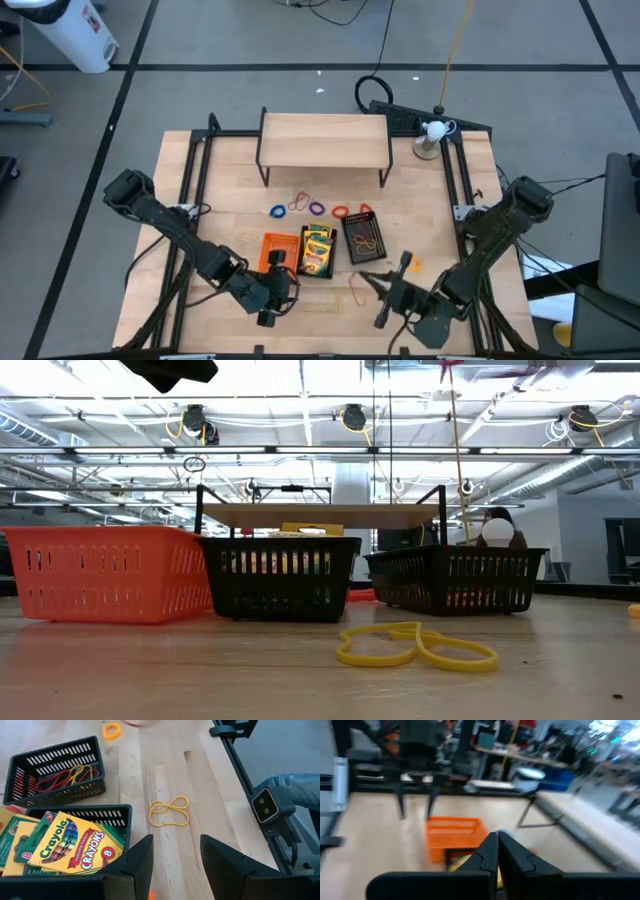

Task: Pick & Place Office Desk Supplies
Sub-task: Put the red rubber band into the right black bin

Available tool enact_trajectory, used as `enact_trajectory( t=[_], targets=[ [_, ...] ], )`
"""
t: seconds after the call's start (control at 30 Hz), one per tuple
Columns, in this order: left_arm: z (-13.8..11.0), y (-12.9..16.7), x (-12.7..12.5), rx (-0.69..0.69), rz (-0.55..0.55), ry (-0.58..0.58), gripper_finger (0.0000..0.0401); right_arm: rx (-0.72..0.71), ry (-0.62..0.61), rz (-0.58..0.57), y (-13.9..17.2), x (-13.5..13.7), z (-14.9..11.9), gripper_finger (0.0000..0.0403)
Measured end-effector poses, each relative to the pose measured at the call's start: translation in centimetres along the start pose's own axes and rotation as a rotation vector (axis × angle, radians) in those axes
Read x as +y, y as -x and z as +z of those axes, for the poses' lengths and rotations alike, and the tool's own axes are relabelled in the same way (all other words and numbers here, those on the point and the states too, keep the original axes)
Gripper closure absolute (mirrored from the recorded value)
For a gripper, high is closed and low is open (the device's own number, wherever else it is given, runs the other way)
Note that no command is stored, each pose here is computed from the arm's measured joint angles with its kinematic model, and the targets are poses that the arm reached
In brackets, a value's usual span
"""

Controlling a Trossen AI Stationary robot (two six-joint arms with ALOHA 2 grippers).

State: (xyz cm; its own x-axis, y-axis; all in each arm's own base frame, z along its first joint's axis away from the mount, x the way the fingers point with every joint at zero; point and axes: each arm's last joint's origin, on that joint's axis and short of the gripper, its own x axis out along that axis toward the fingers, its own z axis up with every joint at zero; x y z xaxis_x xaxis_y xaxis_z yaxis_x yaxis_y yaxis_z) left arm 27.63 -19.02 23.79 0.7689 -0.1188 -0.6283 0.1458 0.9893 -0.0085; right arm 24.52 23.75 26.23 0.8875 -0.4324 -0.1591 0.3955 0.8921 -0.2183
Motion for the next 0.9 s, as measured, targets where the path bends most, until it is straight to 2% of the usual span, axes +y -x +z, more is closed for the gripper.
enact_trajectory(
  t=[0.17, 0.33, 0.67, 0.9],
  targets=[
    [0.2, -0.2, 0.6, 0.0, 0.016, 0.013, 0.0238, -0.026, 0.098, -0.12, -0.4, -1.9, 1.5, 0.0403],
    [0.4, -0.4, 1.2, 0.0, 0.032, 0.025, 0.0238, -0.008, 0.143, -0.173, -1.7, -2.9, 1.6, 0.0403],
    [0.5, -0.6, 1.6, 0.0, 0.04, 0.034, 0.0238, 0.047, 0.119, -0.262, -4.4, -4.7, -2.8, 0.0403],
    [0.4, -0.5, 1.5, 0.0, 0.037, 0.053, 0.0238, 0.058, 0.069, -0.295, -5.2, -5.4, -4.2, 0.0403]
  ],
)
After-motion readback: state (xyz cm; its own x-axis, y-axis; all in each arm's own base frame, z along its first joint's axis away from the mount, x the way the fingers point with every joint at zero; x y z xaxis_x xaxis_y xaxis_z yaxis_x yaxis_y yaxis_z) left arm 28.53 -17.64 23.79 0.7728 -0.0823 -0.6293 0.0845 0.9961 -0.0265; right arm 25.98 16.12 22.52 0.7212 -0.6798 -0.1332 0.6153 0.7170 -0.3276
